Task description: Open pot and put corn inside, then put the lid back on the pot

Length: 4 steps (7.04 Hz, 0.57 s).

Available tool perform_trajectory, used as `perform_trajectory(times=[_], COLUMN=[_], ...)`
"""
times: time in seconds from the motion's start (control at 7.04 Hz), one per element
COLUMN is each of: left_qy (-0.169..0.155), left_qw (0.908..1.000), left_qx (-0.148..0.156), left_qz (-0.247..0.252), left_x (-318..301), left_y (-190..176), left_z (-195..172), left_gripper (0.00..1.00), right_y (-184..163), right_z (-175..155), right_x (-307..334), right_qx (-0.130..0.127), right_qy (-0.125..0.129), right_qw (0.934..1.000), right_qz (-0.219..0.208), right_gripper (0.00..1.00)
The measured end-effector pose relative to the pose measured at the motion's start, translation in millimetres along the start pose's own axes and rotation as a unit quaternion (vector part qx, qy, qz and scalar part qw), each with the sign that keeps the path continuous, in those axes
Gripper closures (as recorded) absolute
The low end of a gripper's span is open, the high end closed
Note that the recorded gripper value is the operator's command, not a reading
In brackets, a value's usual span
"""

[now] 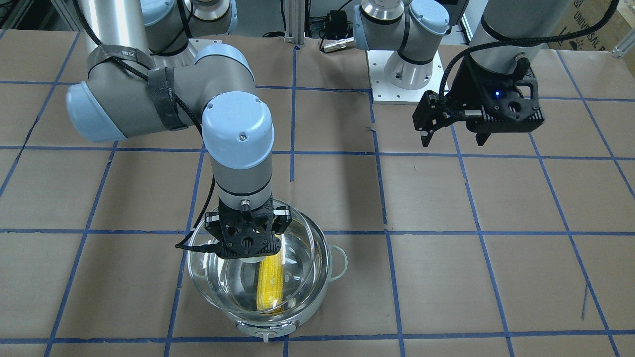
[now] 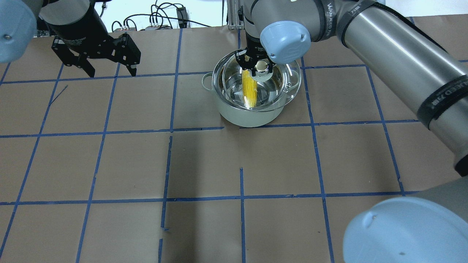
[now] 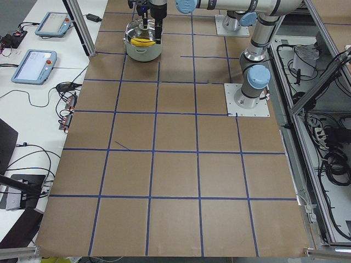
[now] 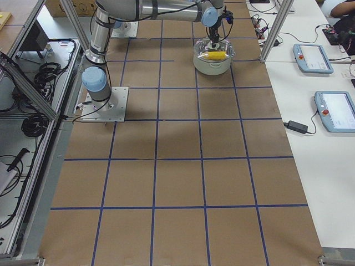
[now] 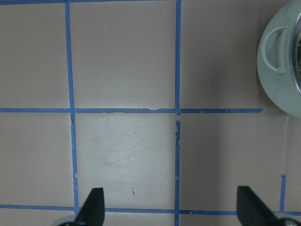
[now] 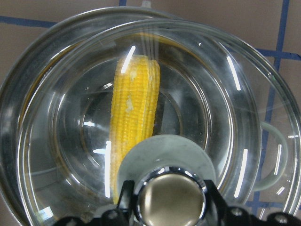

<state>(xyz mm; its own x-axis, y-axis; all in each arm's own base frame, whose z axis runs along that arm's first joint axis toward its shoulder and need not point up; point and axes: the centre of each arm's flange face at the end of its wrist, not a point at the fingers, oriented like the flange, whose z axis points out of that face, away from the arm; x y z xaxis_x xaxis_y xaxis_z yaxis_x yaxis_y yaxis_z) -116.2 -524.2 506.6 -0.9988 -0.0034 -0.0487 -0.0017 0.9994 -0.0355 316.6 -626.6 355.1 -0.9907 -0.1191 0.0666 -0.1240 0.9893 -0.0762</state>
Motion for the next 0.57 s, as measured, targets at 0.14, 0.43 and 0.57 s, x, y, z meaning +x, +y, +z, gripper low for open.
perform_trajectory(times=[0.14, 0.43, 0.57], left_qy=[0.0, 0.0, 0.0], left_qw=[1.0, 1.0, 1.0], left_qx=[-0.001, -0.003, -0.004], left_qz=[0.001, 0.002, 0.002], left_x=[0.2, 1.2, 1.6], left_y=[1.1, 3.2, 3.7], left_z=[1.9, 4.2, 4.7], left_gripper=[0.0, 0.0, 0.0], right_y=[-0.2, -0.5, -0.6], right_z=[3.0, 6.4, 6.6], right_x=[-5.0, -11.3, -12.2], right_qx=[-0.001, 0.0, 0.001], right_qy=[0.0, 0.001, 0.001], right_qw=[1.0, 1.0, 1.0], right_qz=[0.003, 0.006, 0.006], right_gripper=[0.96, 0.96, 0.96])
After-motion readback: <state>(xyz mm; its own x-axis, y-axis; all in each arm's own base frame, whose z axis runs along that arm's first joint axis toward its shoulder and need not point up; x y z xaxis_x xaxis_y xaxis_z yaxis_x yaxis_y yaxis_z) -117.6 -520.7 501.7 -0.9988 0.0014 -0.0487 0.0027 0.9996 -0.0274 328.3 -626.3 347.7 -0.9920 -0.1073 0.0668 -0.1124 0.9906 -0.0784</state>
